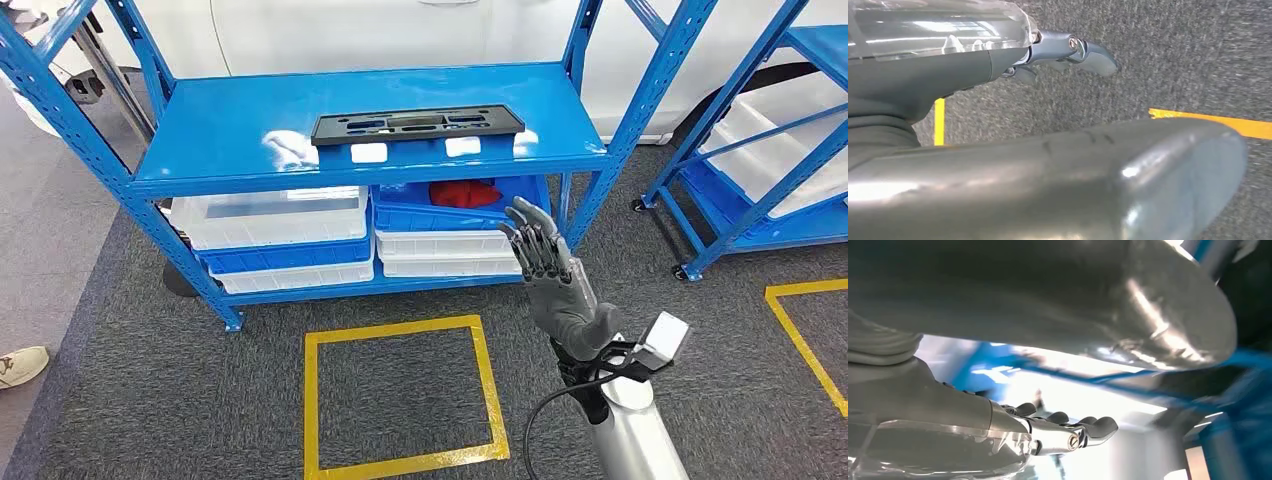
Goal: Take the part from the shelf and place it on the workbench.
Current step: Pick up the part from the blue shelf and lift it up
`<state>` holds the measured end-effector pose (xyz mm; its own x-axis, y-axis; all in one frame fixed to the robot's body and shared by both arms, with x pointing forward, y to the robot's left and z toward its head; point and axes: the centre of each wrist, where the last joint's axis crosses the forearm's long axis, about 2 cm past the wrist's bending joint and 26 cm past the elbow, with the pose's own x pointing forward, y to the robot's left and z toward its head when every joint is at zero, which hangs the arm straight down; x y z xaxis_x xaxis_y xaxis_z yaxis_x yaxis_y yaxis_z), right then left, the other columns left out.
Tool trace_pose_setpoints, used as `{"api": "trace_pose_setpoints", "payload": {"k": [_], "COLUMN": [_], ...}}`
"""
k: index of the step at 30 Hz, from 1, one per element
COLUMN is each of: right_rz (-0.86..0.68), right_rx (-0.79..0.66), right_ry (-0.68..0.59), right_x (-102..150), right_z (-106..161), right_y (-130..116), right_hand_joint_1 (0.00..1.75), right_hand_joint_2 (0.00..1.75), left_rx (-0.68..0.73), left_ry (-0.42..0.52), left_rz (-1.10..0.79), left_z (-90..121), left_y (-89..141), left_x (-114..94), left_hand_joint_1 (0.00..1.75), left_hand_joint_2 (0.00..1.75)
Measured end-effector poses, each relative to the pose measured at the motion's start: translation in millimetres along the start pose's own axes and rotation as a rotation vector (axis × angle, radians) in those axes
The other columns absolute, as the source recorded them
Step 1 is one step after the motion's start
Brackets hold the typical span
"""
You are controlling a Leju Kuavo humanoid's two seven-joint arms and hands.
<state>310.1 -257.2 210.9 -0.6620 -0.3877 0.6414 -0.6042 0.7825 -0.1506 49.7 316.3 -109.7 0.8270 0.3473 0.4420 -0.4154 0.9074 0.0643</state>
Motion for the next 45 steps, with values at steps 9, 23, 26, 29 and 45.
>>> {"api": "trace_pose_setpoints", "payload": {"k": [9, 23, 26, 29, 45], "right_rz": [-0.085, -0.159, -0.16, -0.164, -0.157], "right_rx": [0.18, 0.265, 0.265, 0.261, 0.258], "right_ry": [-0.302, -0.401, -0.391, -0.378, -0.337], "right_x": [38.4, 57.4, 57.2, 56.1, 52.7], "right_z": [-54.6, -67.5, -63.5, -58.8, -46.4], "right_y": [20.8, 32.3, 32.4, 33.2, 36.2], "right_hand_joint_1": [0.0, 0.0, 0.0, 0.0, 0.0], "right_hand_joint_2": [0.0, 0.0, 0.0, 0.0, 0.0], "left_rx": [0.001, -0.003, -0.006, -0.006, -0.017], "left_ry": [-0.011, -0.013, -0.016, -0.014, -0.008], "left_rz": [0.037, 0.08, 0.082, 0.083, 0.087], "left_z": [-0.8, 0.2, 0.0, 0.2, 1.2], "left_y": [-6.1, -8.2, -9.2, -9.1, -14.5], "left_x": [3.3, 0.4, 1.5, 0.8, -0.7], "left_hand_joint_1": [0.0, 0.0, 0.0, 0.0, 0.0], "left_hand_joint_2": [0.0, 0.0, 0.0, 0.0, 0.0]}}
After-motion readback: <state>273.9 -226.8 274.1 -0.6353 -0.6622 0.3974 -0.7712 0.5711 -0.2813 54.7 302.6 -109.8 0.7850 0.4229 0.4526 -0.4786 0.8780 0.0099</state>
